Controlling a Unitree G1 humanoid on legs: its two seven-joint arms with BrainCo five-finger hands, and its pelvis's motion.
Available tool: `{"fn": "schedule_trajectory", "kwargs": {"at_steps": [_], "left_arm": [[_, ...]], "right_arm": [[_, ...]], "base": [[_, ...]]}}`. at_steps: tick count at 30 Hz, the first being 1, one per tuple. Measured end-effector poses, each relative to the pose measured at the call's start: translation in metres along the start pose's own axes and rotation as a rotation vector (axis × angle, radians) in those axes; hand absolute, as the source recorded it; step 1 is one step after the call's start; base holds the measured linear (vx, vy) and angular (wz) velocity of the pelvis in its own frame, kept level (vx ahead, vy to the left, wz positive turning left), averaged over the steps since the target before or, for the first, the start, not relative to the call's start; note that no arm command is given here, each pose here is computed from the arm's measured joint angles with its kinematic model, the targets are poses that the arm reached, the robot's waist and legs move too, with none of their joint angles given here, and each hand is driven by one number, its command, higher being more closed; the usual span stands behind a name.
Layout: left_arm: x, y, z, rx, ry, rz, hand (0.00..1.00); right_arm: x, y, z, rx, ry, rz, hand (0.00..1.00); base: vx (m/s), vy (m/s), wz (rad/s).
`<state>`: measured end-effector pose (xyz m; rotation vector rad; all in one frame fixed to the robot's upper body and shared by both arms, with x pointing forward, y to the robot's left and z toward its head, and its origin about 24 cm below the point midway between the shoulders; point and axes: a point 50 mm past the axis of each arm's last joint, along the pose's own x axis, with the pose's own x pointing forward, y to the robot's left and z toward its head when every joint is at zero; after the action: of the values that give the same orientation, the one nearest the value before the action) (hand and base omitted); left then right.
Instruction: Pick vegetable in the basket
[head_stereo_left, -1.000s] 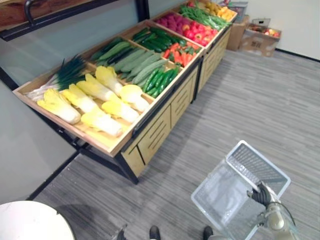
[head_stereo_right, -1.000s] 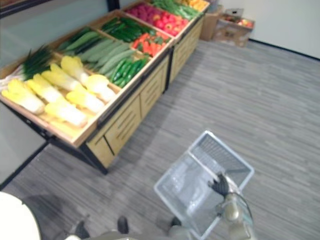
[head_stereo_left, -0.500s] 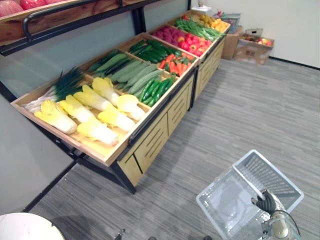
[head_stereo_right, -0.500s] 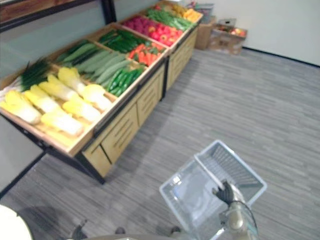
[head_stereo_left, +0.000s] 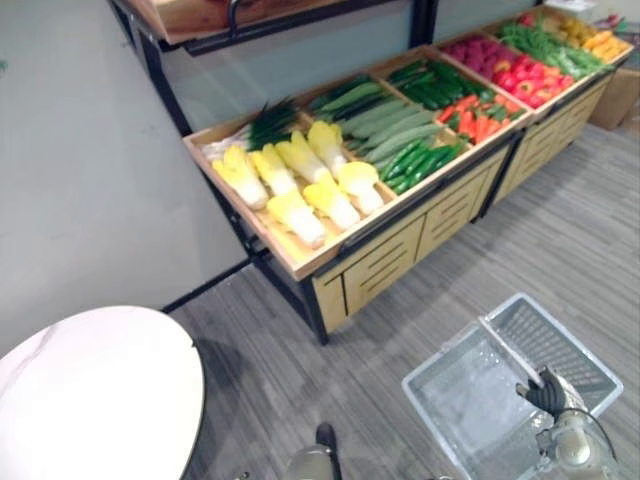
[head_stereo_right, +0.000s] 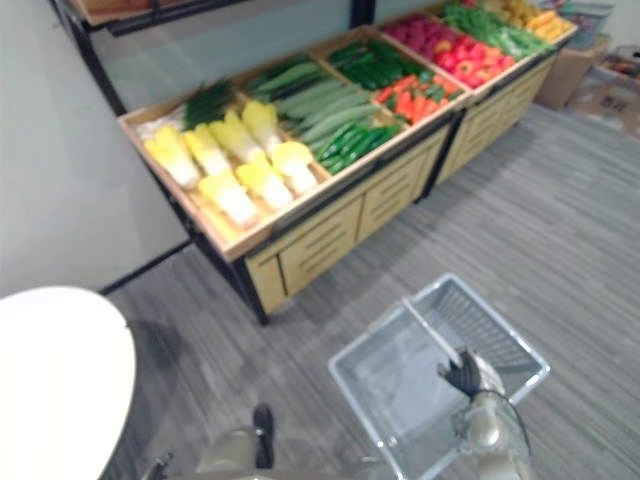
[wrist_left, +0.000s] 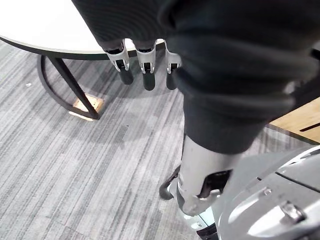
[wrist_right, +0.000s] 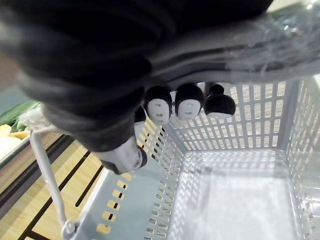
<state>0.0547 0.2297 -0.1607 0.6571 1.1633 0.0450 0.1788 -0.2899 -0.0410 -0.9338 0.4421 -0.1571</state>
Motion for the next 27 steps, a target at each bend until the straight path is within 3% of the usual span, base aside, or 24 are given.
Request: {"fn": "schedule_trajectory", "kwargs": {"at_steps": [14,18,27], "left_arm": [[-0.002,-0.004,-0.006,0.004,0.021,-0.011,0.00],[0.000,0.012,-0.016,0.035,0.039,0.020,0.00],[0.010,0.030,0.012,-0.057,-0.013,0.087,0.00]], "right_arm": [[0.008,0.013,0.017,0.002,-0.020,0.021,1.00],[0.004,0.030,0.022,0.026,-0.015,0.068,1.00],[0.000,0.038,0.016,0.075,0.033,0.071,1.00]], "base": [[0.16,0.139,-0.25],[0.18,0.146,0.02],[0.25,-0.123,0.56]]}}
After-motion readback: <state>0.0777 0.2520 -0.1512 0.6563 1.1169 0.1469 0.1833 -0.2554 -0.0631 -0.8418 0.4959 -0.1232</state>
